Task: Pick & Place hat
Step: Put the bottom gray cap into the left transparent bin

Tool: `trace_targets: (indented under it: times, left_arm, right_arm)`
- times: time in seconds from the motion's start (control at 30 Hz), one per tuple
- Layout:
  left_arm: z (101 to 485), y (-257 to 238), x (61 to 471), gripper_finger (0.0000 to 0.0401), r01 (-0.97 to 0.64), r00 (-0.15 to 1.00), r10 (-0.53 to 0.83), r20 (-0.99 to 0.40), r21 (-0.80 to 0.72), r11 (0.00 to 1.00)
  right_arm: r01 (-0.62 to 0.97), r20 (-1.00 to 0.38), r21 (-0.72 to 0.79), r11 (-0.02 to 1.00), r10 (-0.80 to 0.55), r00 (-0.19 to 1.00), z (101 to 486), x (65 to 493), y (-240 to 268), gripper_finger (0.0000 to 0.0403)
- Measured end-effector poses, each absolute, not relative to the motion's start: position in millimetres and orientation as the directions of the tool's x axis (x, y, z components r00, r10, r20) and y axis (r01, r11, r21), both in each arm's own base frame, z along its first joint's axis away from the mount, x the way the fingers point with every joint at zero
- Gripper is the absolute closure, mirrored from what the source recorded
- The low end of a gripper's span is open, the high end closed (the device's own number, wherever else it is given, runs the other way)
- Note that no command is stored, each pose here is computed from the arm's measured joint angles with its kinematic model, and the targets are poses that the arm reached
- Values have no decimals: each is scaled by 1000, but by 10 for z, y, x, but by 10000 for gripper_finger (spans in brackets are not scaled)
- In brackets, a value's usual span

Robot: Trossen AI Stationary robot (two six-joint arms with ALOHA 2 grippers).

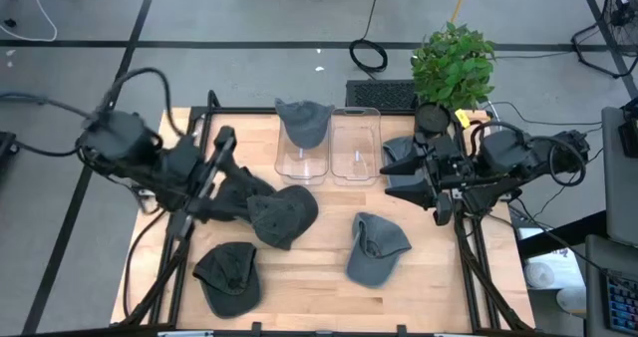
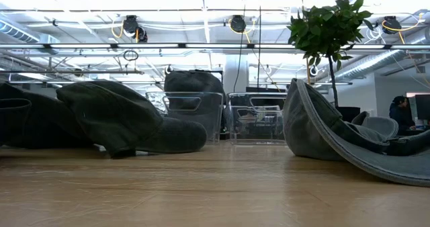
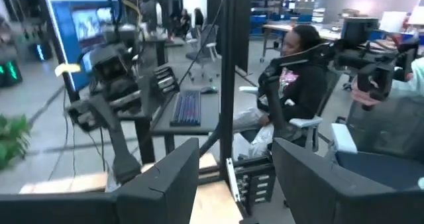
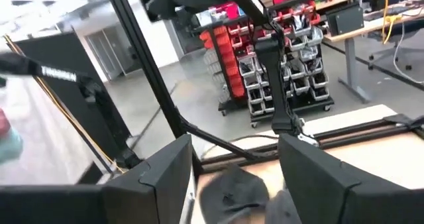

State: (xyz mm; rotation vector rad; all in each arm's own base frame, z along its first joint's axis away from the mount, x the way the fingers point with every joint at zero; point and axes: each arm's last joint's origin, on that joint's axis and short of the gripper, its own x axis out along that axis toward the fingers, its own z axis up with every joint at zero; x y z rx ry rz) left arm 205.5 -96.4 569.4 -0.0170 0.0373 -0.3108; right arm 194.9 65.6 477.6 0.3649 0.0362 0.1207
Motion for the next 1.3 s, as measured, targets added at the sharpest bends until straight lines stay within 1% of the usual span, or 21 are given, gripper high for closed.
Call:
trace_targets:
  times: [0.1,0.23,0.33,0.43,0.5,0.57,0.67,0.73,0.83,0.9,0.97,1.03,1.17,1.3]
  left_arm:
    - [5723,-1047,2052,201,277,960,-277,23,24,961]
    - [5768,-1186,2078,201,223,959,-243,142,144,964]
    - [5754,-1221,2110,201,196,956,-230,183,187,963]
    - [5671,-1224,2153,201,179,968,-208,143,195,964]
    - [5563,-1191,2142,201,160,984,-171,41,199,967]
    - [5477,-1143,2081,201,145,989,-138,-52,149,978]
    - [5425,-1083,2002,201,120,990,-114,-80,78,990]
    - [5373,-1073,1973,201,122,990,-115,-83,79,989]
    - [5193,-1058,1926,201,118,986,-107,-131,79,990]
    - [5088,-1027,1885,201,105,988,-98,-120,53,993]
    - [5035,-995,1843,201,97,994,-95,-60,34,995]
    - [4954,-963,1794,201,89,996,-88,-24,47,995]
    - [4725,-876,1677,201,40,999,-40,-13,31,999]
    - [4495,-820,1596,201,24,1000,-24,5,0,1000]
  right_arm:
    - [-162,55,387,908,153,987,4836,1962,716,190]
    - [-283,140,391,876,247,959,4913,1949,794,190]
    - [-314,147,387,867,279,949,4920,1939,813,190]
    - [-343,146,382,858,310,939,4918,1933,831,190]
    - [-379,146,376,846,350,925,4918,1929,843,190]
    - [-411,147,371,833,384,912,4919,1925,853,190]
    - [-431,147,367,824,407,902,4918,1922,860,190]
    - [-432,146,367,824,407,902,4918,1922,859,190]
    - [-432,146,365,825,407,902,4918,1922,859,190]
    - [-432,147,365,825,407,902,4918,1922,859,190]
    - [-432,148,364,825,406,902,4919,1922,859,190]
    - [-433,153,364,825,406,901,4924,1921,859,190]
    - [-426,150,363,829,399,904,4921,1923,857,190]
    - [-366,103,290,884,352,930,4876,1934,845,190]
